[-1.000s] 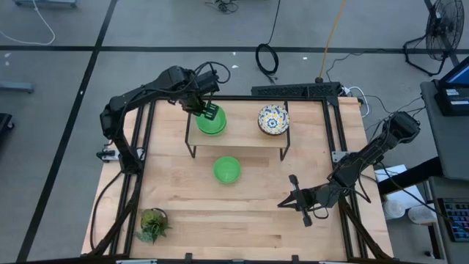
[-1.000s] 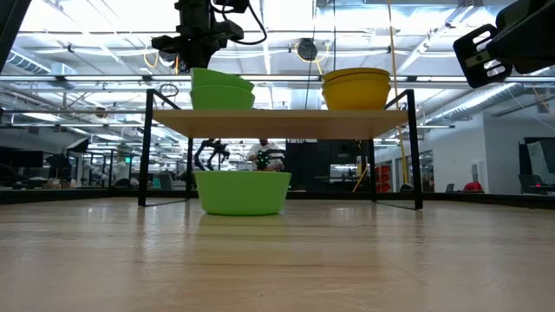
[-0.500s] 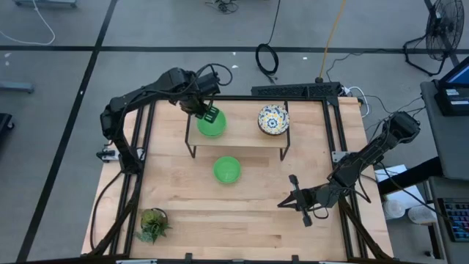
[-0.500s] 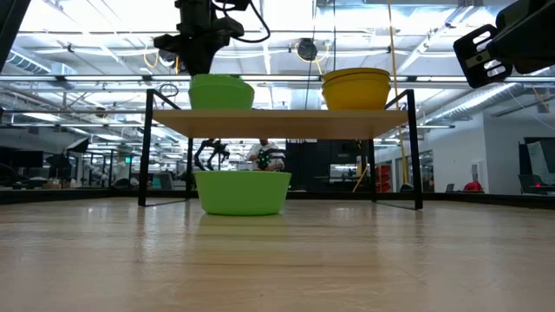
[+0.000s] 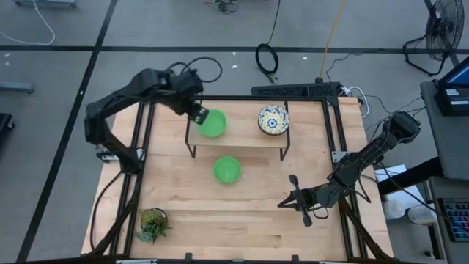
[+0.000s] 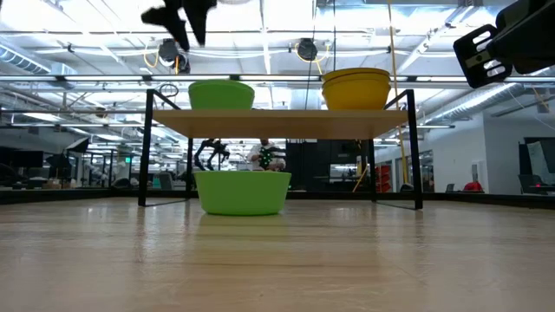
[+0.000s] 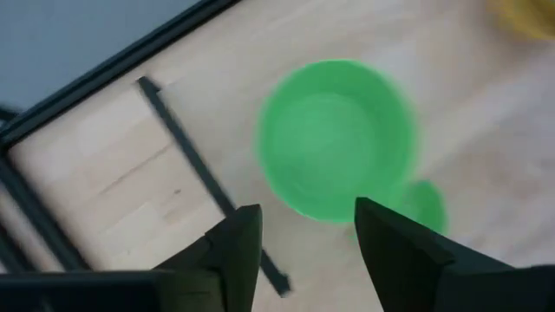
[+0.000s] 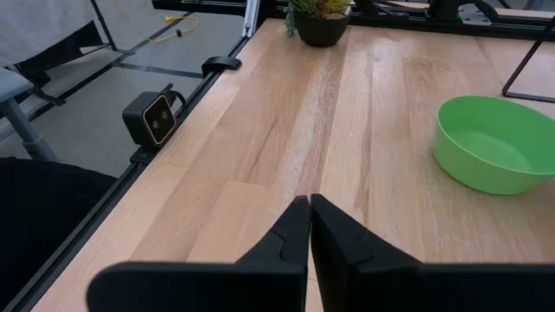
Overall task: Pick & Place Mini bowls
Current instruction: Stack the green bowl on top of the green bowl on the shelf
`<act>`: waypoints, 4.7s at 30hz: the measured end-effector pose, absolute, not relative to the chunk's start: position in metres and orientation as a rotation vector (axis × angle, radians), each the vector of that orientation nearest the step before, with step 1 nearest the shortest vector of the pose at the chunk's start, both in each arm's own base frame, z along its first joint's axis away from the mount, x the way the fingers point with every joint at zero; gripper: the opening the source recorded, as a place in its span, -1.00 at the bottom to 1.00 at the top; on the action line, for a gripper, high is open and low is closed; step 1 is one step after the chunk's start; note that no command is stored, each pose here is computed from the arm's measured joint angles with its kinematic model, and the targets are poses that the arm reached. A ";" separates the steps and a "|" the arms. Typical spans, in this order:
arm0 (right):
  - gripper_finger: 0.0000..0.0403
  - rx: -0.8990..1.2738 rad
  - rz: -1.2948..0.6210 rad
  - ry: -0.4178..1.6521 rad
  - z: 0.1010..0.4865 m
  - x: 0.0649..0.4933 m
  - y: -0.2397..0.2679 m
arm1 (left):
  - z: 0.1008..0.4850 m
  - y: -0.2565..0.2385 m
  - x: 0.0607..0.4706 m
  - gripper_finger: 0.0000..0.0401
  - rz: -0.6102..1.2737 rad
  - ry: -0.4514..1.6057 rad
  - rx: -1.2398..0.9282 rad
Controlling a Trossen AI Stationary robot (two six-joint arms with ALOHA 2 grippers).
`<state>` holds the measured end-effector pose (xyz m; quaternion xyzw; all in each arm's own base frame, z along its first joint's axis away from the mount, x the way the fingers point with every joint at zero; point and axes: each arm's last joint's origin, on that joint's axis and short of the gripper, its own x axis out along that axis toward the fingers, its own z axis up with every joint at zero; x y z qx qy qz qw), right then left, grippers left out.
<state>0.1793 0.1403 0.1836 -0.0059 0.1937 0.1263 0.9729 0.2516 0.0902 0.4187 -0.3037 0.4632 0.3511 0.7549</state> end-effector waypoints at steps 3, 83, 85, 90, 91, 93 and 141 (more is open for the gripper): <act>-0.99 -0.012 0.254 0.391 0.184 0.179 0.140 | 0.434 0.061 0.248 -0.05 0.653 0.925 -0.614; -0.99 -0.016 0.256 0.390 0.184 0.179 0.140 | 0.165 -0.085 0.397 -0.05 0.028 1.427 -0.144; -0.99 -0.016 0.256 0.390 0.184 0.179 0.140 | 0.166 -0.090 0.397 -0.05 -0.009 1.427 -0.164; -0.99 -0.016 0.255 0.389 0.184 0.179 0.140 | 0.167 -0.101 0.396 -0.05 -0.071 1.430 -0.181; -0.99 -0.016 0.255 0.389 0.184 0.179 0.140 | 0.167 -0.104 0.395 -0.05 -0.082 1.435 -0.189; -0.99 -0.016 0.255 0.389 0.184 0.179 0.140 | 0.168 -0.109 0.393 -0.05 -0.099 1.448 -0.213; -0.99 -0.032 0.255 0.383 0.184 0.180 0.140 | 0.184 -0.072 0.311 -0.05 0.545 1.064 -0.720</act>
